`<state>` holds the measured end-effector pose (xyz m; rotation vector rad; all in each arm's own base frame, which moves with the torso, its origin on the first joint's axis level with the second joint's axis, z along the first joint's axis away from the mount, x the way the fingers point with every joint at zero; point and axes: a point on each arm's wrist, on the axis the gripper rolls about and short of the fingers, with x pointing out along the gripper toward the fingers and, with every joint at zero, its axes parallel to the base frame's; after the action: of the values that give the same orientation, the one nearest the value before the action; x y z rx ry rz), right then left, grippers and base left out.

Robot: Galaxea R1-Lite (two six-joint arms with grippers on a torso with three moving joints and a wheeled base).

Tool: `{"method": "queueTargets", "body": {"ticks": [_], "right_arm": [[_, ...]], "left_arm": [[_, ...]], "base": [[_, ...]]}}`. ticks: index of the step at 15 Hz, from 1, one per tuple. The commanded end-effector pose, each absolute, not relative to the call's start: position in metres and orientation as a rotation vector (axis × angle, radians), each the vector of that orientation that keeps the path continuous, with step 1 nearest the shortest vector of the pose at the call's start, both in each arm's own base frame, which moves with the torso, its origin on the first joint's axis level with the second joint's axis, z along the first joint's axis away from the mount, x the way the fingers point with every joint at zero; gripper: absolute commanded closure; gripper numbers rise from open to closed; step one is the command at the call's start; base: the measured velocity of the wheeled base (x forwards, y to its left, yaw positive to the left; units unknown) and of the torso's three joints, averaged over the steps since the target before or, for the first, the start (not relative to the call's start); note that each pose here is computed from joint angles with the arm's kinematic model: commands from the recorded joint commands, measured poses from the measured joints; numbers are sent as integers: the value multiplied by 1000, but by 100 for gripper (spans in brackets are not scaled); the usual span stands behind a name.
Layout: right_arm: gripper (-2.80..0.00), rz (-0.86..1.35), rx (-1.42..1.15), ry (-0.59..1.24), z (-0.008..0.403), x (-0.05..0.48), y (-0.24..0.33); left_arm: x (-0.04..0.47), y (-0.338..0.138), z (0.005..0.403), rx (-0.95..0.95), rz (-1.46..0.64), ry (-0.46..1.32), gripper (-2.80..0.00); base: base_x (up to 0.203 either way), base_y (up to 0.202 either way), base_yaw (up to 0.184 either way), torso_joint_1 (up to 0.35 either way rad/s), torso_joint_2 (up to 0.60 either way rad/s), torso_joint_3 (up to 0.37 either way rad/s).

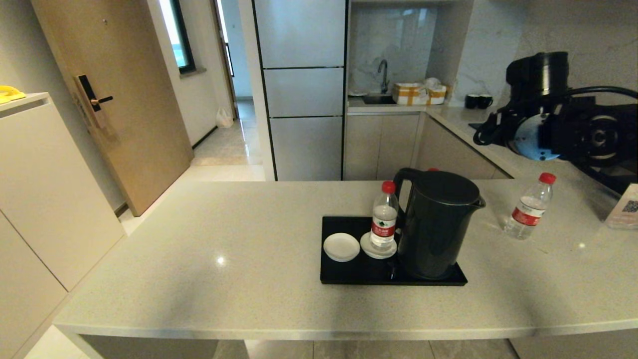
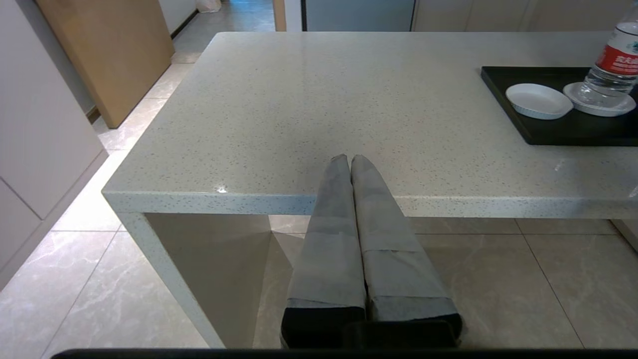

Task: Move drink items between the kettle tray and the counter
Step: Return the bottled water to its original position

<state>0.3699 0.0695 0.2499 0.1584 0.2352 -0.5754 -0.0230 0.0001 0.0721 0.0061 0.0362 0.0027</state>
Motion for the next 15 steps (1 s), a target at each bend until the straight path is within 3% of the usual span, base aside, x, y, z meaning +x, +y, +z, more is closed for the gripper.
{"method": "queueTargets", "body": {"ticks": [1,6,10,14,15], "right_arm": [[0,-700,93,354,186,418,45],[0,-866,50,471,107,462,-11],[0,-984,2,501,70,481,-40],[0,-1012,-14,494,63,485,-44],[-280,-1014,-19,498,59,486,-45]], "left_arm": [[-23,0,72,6,3,37,0],[-23,0,72,6,4,37,0],[-23,0,72,6,3,37,0],[-23,0,72,6,4,37,0],[-23,0,72,6,4,36,0]], "base": [[0,0,0,0,0,0],[0,0,0,0,0,0],[0,0,0,0,0,0],[0,0,0,0,0,0],[0,0,0,0,0,0]]}}
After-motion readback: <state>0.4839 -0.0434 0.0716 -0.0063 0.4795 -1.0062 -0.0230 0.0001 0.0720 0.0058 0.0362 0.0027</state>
